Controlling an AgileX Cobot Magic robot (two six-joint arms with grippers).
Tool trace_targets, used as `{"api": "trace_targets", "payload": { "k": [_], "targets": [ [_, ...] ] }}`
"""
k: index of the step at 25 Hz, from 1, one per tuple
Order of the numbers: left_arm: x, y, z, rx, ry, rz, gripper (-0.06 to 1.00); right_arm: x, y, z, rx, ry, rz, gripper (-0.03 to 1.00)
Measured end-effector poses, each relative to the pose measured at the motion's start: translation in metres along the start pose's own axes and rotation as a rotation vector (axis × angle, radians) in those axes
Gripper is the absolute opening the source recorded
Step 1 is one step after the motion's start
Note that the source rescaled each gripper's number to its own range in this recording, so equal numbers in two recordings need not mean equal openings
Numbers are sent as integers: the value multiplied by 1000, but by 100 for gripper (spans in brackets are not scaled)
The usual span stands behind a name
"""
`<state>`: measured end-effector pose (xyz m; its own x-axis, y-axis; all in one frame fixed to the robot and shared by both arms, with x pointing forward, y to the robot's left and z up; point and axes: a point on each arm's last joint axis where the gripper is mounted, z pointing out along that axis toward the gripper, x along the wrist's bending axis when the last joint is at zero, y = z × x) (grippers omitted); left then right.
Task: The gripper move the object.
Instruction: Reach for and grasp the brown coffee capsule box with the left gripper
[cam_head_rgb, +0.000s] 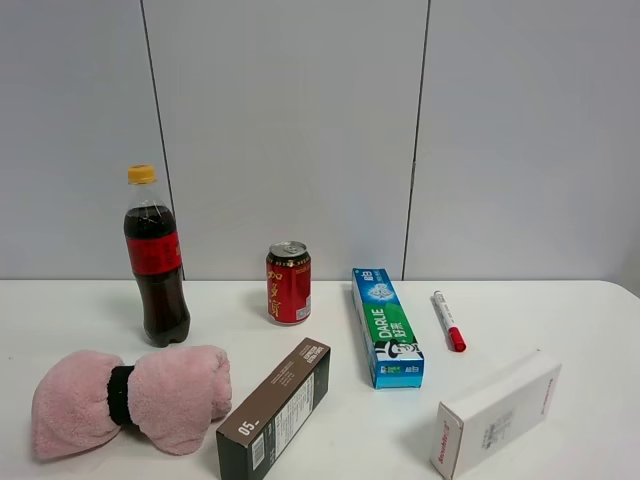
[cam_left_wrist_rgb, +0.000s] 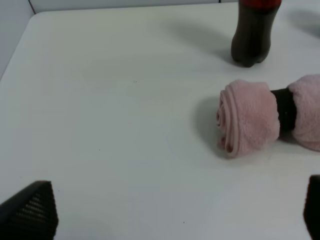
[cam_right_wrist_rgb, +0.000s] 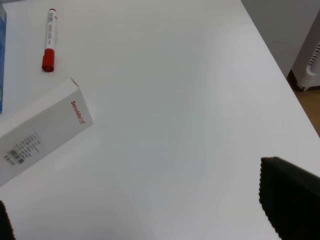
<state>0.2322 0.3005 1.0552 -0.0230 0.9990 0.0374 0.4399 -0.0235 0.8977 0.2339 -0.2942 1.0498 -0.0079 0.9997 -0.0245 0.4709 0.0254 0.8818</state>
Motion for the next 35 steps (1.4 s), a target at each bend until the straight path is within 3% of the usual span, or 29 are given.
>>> {"api": "trace_targets", "payload": {
  "k": [35],
  "targets": [
    [0,0,0,0,0,0,100,0,0,0,0,0,0,100]
  ]
}}
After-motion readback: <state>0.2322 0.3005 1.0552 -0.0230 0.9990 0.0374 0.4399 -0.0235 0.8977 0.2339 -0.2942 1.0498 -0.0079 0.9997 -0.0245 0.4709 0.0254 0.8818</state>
